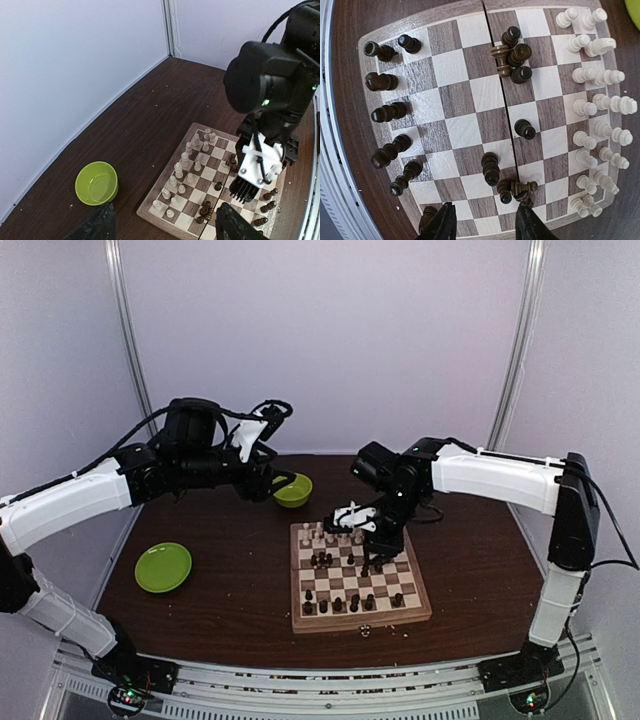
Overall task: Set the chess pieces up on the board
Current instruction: Place the king on d8, then pick up the bishop from the chessboard.
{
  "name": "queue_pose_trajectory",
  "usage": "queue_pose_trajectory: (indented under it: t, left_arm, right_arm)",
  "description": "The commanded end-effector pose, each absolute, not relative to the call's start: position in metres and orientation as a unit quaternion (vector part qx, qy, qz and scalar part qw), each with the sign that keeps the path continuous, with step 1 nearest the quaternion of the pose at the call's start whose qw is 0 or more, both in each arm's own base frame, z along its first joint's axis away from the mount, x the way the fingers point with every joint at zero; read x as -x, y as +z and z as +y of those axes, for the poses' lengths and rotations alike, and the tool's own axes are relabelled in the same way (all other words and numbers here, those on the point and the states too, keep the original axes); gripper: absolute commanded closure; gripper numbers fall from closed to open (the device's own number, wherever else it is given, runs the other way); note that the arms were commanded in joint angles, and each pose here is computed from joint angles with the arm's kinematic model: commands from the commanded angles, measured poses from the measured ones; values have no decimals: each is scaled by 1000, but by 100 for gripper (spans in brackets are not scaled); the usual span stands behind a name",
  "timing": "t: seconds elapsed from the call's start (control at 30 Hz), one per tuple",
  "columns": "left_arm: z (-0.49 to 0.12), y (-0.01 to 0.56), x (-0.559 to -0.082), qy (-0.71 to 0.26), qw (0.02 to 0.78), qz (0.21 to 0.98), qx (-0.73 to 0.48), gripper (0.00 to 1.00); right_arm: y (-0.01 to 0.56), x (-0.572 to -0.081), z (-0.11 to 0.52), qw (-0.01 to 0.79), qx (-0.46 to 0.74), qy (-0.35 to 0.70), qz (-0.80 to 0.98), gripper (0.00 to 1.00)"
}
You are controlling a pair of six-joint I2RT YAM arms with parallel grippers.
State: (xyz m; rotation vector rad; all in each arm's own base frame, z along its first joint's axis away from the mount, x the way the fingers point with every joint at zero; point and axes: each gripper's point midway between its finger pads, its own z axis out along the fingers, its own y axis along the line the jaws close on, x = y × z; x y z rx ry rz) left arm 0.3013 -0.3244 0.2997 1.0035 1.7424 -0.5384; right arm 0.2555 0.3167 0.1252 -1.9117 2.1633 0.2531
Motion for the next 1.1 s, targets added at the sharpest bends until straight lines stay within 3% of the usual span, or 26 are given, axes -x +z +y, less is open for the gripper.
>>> queue_pose_trajectory:
  t: [0.0, 0.23, 0.5, 1.07]
  left_arm:
    - [-327, 315, -305, -231, 520, 713, -410, 30]
    - [-326, 317, -304, -233, 521, 711, -410, 30]
    - [-326, 317, -304, -234, 520, 711, -411, 30]
    - [-329, 314, -304, -237, 514, 713, -413, 30]
  right_arm:
    - [109, -270, 323, 114, 645, 72, 752, 59]
    - [89, -275, 328, 91, 641, 71, 759, 58]
    - [77, -275, 324, 77, 637, 66, 764, 64]
    - [90, -273, 316, 91, 629, 72, 769, 91]
